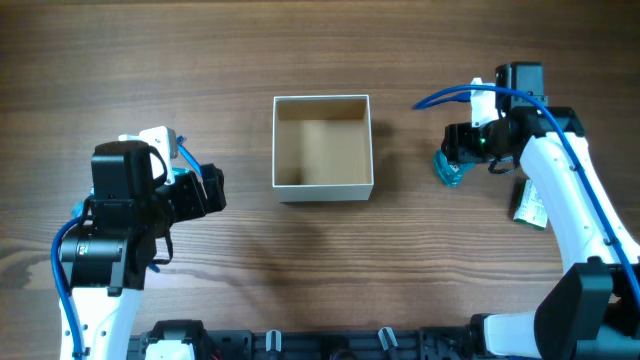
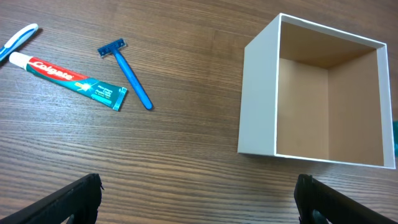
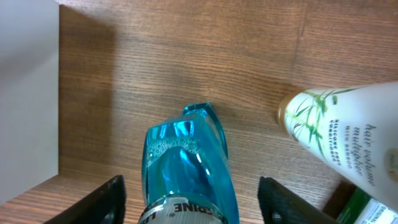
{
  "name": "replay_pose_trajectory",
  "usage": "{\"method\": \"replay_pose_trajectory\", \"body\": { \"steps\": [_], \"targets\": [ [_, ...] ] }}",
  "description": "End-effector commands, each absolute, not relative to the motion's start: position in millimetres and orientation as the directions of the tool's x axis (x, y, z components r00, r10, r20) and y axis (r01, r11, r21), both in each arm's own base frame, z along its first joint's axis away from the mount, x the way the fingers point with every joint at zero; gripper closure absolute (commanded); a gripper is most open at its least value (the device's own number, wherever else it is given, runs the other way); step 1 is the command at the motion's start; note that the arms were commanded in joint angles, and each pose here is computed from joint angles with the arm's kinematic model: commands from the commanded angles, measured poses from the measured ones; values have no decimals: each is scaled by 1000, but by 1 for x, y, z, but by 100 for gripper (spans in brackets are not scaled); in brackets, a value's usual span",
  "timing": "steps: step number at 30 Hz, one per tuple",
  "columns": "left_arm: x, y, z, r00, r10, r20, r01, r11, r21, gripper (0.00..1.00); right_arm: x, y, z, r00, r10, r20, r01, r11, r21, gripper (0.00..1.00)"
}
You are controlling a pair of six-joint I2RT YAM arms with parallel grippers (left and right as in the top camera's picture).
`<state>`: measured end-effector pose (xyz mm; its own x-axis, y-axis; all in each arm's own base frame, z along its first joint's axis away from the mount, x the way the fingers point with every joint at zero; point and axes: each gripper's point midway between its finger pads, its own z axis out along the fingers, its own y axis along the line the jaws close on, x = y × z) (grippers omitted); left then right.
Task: Pack container
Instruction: 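Carry the Listerine bottle with the right gripper into the box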
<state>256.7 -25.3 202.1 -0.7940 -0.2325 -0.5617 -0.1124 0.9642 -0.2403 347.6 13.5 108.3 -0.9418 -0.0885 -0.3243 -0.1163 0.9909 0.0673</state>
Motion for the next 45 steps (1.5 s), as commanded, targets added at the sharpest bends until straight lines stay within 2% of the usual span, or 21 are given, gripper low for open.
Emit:
{"method": "replay_pose_trajectory", "body": {
  "steps": [1, 3, 5, 15, 17, 20, 22, 28, 37, 41, 45],
  "targets": [
    [259, -33, 212, -785, -234, -573, -86, 958, -274, 0, 346, 18, 100, -948, -92, -304, -126, 987, 94, 42],
    [259, -33, 212, -785, -234, -573, -86, 958, -274, 0, 346, 18, 100, -948, -92, -304, -126, 987, 95, 54],
    [259, -33, 212, -785, -234, -573, -86, 958, -274, 0, 346, 18, 100, -948, -92, -304, -126, 987, 95, 61],
    [259, -33, 212, -785, -234, -573, -86, 958, -274, 0, 348, 18, 101, -947, -84, -309, -119, 988, 97, 66],
    [260, -33, 212, -785, -234, -574, -86, 958, -274, 0, 351, 19, 102, -945, -64, -322, -101, 990, 101, 69],
    [261, -33, 213, -781, -235, -579, -84, 958, -275, 0, 355, 23, 108, -935, -68, -349, -110, 989, 101, 82],
    [261, -33, 213, -781, -235, -579, -84, 958, -275, 0, 358, 30, 118, -923, -85, -376, -131, 987, 98, 96],
    [261, -33, 213, -781, -235, -579, -84, 958, -275, 0, 368, 58, 172, -854, -118, -507, -187, 978, 88, 96],
    [261, -33, 213, -781, -235, -579, -84, 958, -275, 0, 364, 120, 301, -646, -50, -762, -199, 974, 104, 96],
    [261, -33, 213, -781, -235, -579, -84, 958, -275, 0, 364, 154, 319, -616, -23, -787, -207, 969, 134, 96],
    [261, -33, 213, -781, -235, -579, -84, 958, -275, 0, 365, 195, 308, -647, 24, -762, -212, 954, 211, 96]
  ]
}}
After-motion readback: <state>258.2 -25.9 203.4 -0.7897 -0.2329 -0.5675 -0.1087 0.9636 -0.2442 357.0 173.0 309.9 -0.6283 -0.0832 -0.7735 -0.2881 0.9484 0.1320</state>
